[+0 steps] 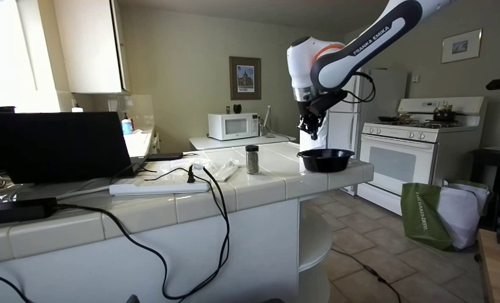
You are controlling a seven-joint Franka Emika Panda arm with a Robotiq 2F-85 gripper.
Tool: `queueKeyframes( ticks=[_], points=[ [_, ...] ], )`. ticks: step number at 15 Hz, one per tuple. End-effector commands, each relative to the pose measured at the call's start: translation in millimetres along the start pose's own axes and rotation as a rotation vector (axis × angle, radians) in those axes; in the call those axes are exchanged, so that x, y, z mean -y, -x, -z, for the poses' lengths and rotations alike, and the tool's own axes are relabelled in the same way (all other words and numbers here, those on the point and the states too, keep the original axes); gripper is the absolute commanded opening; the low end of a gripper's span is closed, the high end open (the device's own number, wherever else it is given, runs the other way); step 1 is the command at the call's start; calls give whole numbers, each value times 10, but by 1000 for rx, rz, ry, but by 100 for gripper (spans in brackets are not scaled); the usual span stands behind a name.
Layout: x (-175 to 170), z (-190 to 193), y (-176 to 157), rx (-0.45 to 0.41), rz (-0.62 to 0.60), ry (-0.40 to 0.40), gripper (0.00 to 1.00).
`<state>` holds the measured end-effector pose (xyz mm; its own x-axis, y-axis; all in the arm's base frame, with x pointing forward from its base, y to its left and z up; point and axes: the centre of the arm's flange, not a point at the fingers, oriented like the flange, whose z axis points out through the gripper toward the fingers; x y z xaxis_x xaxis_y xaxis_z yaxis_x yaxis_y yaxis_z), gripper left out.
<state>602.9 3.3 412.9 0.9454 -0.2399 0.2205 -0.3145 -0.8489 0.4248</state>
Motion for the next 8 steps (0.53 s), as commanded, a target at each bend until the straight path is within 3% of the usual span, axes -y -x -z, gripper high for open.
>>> queueKeyframes(
  ticks=[1,8],
  points=[
    [-42,346,85,-28,-55,-38,0],
    [245,782,291,-133,51,-97,0]
  ],
)
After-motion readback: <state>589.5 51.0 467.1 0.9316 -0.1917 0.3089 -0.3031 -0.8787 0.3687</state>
